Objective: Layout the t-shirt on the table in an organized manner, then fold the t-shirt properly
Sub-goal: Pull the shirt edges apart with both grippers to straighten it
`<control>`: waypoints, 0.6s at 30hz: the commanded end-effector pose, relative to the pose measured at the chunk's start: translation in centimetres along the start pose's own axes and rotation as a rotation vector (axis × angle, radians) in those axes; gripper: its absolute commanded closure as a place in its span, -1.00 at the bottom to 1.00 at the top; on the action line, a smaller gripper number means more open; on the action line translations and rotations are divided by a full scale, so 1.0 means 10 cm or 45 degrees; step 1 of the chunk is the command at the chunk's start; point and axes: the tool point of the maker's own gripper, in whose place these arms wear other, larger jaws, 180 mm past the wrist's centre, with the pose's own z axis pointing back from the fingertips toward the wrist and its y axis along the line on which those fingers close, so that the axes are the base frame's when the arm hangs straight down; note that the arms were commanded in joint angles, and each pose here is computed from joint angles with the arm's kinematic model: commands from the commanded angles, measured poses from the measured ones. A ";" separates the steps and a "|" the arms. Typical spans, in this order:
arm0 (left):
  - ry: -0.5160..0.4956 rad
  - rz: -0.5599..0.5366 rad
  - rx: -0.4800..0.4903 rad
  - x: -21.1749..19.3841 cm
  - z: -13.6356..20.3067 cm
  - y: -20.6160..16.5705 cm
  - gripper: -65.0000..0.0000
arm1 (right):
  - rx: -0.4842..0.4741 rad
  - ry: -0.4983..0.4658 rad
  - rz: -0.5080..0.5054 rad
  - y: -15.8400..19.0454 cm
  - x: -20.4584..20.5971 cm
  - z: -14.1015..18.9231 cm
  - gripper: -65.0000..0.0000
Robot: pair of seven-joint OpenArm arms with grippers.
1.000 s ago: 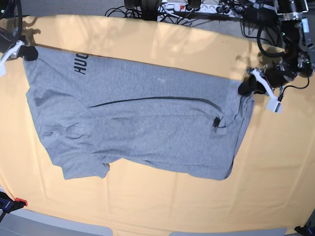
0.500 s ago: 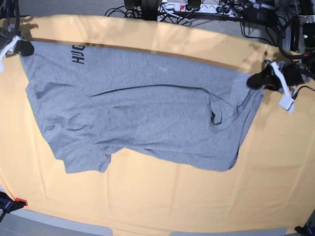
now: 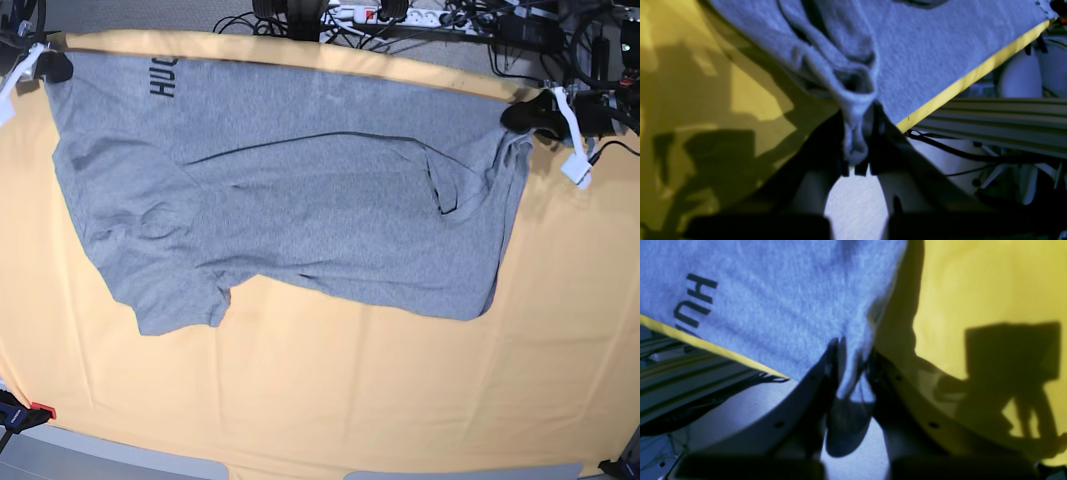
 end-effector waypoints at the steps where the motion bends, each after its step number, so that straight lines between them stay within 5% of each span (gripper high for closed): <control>1: 0.002 -0.045 0.027 0.09 0.10 0.03 1.00 | -0.039 0.004 0.045 -0.06 0.06 0.09 1.00; 18: 0.121 0.004 -0.009 -0.20 0.18 -0.03 1.00 | -0.040 0.002 0.055 -0.04 0.07 0.09 1.00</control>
